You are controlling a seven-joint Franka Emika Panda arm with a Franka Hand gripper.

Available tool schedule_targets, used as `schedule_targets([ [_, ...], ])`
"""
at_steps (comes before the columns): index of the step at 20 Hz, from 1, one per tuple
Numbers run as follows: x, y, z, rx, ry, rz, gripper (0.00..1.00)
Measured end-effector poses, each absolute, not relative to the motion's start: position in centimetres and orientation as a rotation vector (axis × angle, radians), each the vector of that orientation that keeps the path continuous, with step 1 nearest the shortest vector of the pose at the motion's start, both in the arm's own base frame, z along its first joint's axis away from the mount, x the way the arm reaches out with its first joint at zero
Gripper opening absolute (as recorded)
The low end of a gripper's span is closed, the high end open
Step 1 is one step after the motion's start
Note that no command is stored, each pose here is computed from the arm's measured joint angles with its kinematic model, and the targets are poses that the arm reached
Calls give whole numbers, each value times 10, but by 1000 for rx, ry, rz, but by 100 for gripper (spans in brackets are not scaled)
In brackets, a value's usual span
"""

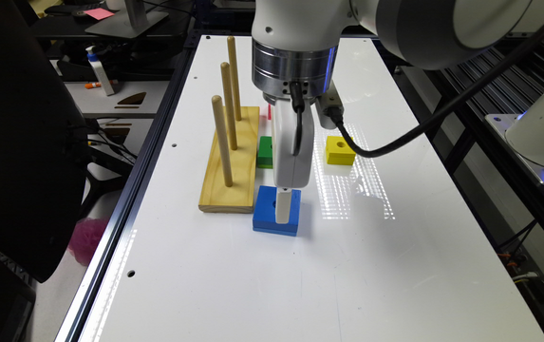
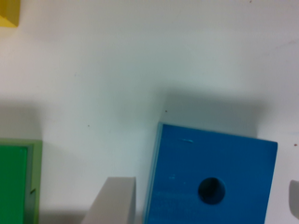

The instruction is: Pick up blue block.

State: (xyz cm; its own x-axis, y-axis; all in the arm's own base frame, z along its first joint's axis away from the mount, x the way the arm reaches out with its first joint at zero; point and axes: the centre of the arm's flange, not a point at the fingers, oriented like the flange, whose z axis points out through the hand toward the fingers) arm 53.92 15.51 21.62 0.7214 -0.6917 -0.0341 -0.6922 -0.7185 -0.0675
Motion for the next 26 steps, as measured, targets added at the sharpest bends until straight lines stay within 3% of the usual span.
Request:
schedule_targets([
  [8, 537, 155, 196, -2846, 1149, 32, 100],
  [26, 542, 158, 195, -2842, 1144, 26, 100],
])
